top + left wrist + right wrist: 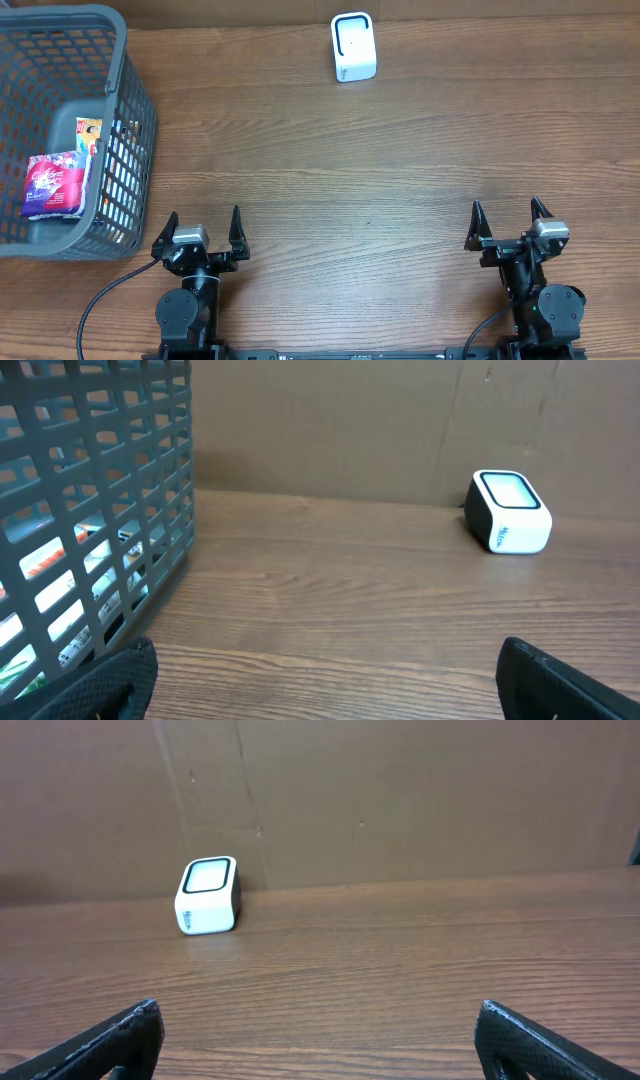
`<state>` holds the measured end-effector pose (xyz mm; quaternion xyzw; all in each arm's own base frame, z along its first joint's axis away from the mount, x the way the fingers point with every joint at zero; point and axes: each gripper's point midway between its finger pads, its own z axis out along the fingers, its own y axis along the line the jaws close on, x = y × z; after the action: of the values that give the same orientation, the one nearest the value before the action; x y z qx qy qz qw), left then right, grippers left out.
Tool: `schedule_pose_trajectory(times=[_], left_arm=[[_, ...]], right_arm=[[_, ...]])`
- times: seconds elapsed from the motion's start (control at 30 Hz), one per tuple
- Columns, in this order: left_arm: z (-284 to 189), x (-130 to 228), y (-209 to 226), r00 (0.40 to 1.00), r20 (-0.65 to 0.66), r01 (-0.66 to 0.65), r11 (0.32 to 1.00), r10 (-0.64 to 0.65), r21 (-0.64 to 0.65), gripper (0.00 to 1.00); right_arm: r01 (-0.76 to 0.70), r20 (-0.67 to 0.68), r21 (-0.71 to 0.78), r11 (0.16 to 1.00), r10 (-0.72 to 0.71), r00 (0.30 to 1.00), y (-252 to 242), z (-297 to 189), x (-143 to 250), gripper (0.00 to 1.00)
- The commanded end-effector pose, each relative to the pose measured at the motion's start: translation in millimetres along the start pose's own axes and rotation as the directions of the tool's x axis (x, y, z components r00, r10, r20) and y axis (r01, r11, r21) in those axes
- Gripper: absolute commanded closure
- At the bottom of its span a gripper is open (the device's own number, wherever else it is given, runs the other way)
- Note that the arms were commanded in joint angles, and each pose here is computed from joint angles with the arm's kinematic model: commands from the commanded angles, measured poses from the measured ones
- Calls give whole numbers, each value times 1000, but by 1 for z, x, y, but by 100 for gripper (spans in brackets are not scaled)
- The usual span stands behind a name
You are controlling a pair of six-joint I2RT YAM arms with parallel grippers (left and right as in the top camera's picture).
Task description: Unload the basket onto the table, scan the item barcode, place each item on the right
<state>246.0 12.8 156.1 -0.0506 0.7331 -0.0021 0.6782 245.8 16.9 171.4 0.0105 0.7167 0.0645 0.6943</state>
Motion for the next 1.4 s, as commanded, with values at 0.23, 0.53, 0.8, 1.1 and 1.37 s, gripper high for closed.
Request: schedule_pose_trajectory(times=[0.23,0.53,0.8,1.1,1.37], left_arm=[[0,-1,3,1000,8,7,1000,-7,-13,0],[0,-1,3,1000,8,7,1000,-7,-13,0],[-1,-17,-13,990,63,123,989,-128,84,0],[-73,-146,-90,845,284,173,734,-453,656,0],[-74,-235,-77,977,187,21,922,-100,387,0]], right_arm=[[3,5,10,1000,-4,1000,-2,0,2,0],[3,5,10,1000,-4,1000,-2,0,2,0],[3,5,10,1000,-4,1000,-2,0,2,0],[3,5,10,1000,-4,1000,-2,0,2,0],[3,5,10,1000,-4,1000,-2,0,2,0]])
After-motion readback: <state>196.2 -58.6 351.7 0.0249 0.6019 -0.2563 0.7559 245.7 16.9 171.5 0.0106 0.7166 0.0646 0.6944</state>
